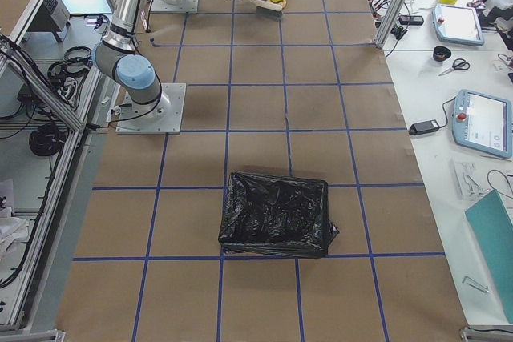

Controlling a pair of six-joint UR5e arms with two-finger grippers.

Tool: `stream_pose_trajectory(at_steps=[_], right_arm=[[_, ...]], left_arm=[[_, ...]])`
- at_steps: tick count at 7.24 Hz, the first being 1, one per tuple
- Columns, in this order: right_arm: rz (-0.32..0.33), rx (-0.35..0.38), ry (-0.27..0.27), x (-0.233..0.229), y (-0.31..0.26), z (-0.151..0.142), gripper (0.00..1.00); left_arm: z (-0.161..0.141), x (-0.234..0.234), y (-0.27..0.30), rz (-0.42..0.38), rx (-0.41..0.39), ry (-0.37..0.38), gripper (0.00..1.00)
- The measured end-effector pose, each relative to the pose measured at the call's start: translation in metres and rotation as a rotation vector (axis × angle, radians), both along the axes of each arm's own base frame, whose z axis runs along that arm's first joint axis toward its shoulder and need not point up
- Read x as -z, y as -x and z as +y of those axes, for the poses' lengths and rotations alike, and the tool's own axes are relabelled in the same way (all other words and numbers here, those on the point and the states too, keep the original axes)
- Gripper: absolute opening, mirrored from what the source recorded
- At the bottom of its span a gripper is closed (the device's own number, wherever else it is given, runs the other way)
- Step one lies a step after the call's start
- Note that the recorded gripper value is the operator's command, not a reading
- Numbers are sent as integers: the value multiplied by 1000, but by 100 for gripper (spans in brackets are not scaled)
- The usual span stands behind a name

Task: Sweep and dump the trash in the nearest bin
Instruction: 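Sweep the trash with the brush into the dustpan held by left gripper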

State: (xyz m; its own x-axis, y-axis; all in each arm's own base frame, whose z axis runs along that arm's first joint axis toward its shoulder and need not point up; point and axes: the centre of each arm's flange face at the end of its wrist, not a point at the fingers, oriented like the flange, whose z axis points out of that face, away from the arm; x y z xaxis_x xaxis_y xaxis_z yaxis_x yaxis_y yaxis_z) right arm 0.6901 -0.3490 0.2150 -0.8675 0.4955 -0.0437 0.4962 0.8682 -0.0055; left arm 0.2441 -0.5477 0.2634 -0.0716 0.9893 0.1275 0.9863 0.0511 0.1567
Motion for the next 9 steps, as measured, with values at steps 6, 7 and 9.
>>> stream_pose_trajectory(at_steps=[6,7,9], right_arm=[[4,55,-78,-1,-11,29,0],[-3,31,-86,0,-13,29,0],[-5,-72,-83,3,-13,25,0]], left_arm=[[-1,2,2,1,-10,-2,0],[-1,2,2,1,-10,-2,0],[-1,3,2,1,-11,-3,0]])
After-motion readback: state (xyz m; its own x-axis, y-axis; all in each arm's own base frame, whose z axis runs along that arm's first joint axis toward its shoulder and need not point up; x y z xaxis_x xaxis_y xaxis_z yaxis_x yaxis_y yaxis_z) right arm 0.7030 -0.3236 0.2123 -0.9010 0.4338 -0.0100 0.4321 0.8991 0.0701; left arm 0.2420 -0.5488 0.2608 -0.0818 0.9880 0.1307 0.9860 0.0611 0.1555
